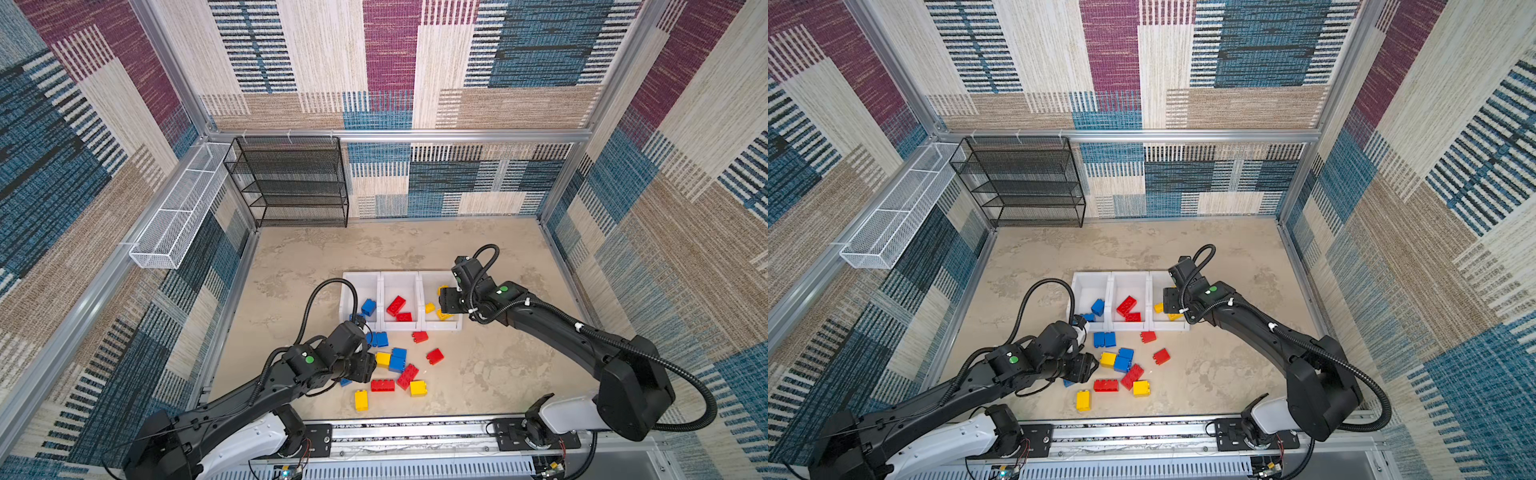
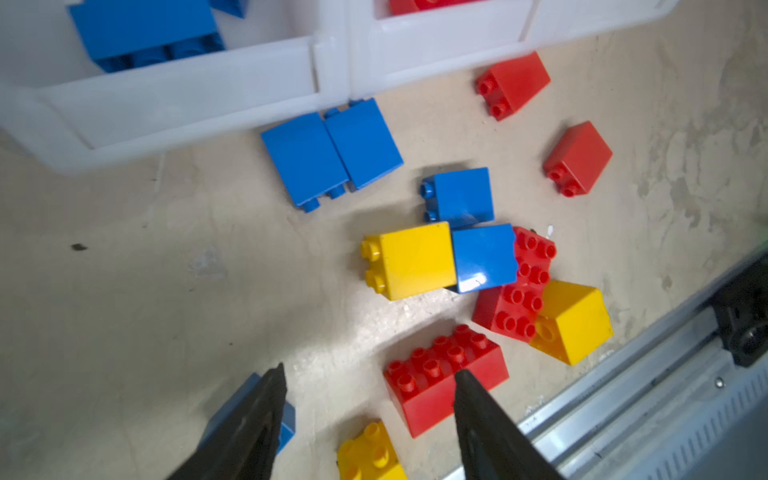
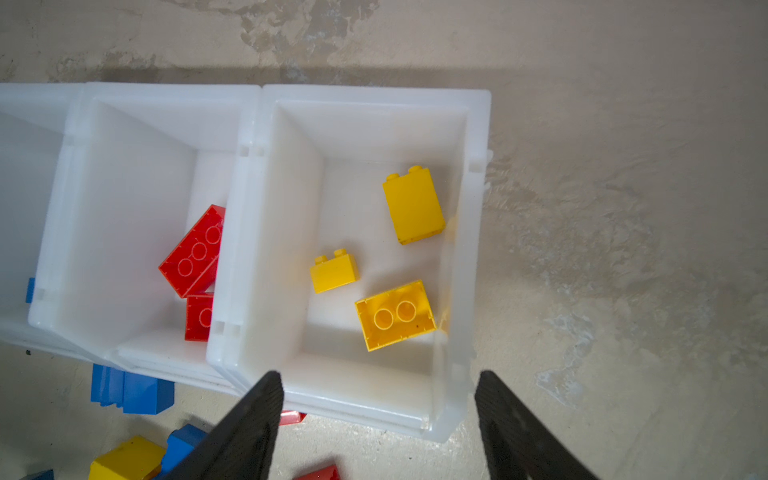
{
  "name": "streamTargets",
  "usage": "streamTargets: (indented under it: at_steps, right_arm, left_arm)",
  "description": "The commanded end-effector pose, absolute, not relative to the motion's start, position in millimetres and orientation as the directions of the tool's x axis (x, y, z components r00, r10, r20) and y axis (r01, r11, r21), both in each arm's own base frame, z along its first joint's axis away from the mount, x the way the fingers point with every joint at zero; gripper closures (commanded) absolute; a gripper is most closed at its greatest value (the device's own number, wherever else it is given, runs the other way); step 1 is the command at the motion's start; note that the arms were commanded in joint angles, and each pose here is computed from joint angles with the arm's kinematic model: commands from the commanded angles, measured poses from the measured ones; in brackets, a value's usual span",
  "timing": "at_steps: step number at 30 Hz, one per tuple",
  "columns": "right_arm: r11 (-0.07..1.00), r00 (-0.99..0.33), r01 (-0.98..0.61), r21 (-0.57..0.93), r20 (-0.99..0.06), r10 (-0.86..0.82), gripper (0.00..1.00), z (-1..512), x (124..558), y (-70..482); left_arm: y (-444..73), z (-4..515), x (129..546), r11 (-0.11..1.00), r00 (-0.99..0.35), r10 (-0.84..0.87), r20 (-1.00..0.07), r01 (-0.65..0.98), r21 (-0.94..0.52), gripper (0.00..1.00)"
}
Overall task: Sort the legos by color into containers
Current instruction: 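Reach the left gripper into the pile and grasp a red brick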
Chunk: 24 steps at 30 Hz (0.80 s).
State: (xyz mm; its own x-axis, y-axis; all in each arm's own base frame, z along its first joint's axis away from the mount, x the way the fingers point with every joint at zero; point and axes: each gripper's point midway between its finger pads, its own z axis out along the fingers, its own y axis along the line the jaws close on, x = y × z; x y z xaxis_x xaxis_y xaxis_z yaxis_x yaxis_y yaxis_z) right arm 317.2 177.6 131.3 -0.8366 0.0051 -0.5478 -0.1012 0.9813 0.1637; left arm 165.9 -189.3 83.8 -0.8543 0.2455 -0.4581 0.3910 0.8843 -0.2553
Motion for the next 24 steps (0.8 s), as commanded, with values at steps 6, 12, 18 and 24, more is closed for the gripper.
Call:
streamTargets:
  at_steps: [6,12,18,24]
  right_arm:
    - [0.979,-0.832,-0.097,0.181,-0.554,0.02,0.24,136,317,179]
    - [0.979,-0.835,-0.097,0.18,-0.549,0.018,0.24,134,315,178]
    - [0.979,-0.835,-0.092,0.183,-0.55,0.024,0.23,134,312,176]
    - [0.979,-0.839,-0.086,0.184,-0.544,0.028,0.23,131,308,173]
  left_arm:
    - [-223,76,152,0.772,-0.758,0.494,-0.425,0.608,-0.187,0.37]
    - [-243,65,143,0.714,-0.707,0.6,-0.375,0.684,-0.148,0.39]
    - [-254,55,136,0.68,-0.674,0.662,-0.328,0.724,-0.117,0.41]
    - [-252,52,136,0.684,-0.675,0.668,-0.313,0.723,-0.099,0.43]
